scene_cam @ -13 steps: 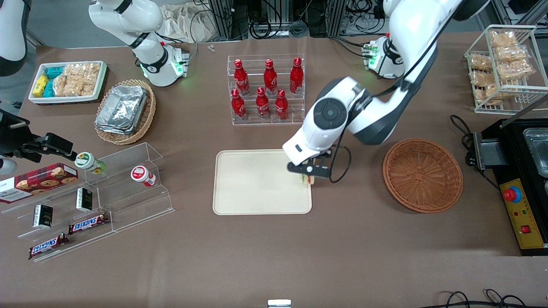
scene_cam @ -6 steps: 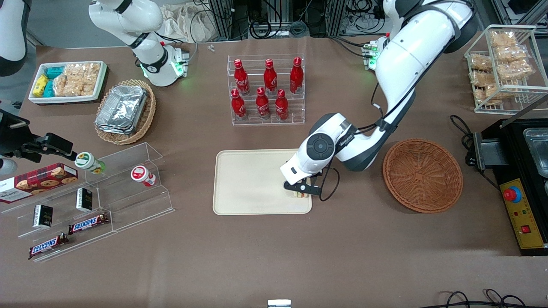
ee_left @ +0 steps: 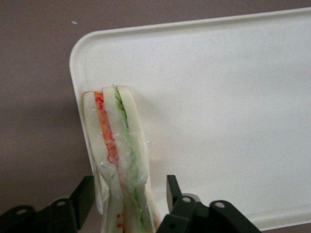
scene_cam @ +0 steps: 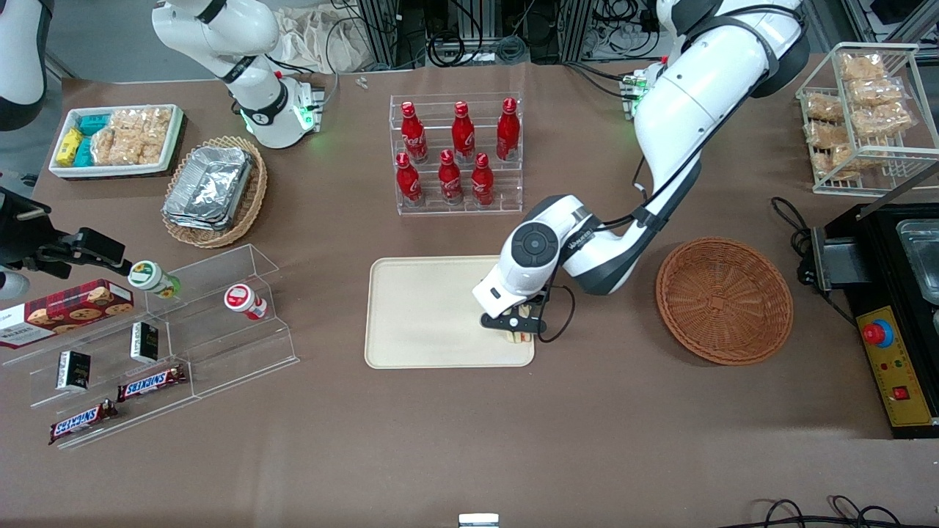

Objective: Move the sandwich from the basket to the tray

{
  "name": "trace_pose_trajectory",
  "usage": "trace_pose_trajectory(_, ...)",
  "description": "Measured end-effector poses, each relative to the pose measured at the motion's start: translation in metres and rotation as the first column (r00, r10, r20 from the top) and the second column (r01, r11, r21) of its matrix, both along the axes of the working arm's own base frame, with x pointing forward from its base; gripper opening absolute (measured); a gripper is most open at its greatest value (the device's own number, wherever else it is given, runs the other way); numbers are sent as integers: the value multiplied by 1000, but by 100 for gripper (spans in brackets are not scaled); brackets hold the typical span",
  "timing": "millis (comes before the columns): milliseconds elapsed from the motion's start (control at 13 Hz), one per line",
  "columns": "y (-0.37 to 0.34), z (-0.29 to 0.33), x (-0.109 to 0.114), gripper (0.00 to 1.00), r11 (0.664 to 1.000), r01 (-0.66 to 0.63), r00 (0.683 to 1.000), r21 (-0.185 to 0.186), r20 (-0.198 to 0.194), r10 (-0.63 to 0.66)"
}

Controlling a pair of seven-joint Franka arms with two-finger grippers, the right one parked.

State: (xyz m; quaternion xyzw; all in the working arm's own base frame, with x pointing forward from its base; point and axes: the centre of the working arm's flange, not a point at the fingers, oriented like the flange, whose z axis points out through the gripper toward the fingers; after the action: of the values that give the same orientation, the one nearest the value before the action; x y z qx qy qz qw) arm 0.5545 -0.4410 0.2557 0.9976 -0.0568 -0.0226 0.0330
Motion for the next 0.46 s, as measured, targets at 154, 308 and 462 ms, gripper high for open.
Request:
trace_pose_trajectory(154,12,46,4,94,998,-6,1000,66,8,5)
trace_pose_trajectory(308,34,106,3,100,989,-1,1000,148,17,-1)
trace_pose_trajectory(462,75,157,9,100,981,-16,1000,193,10,14)
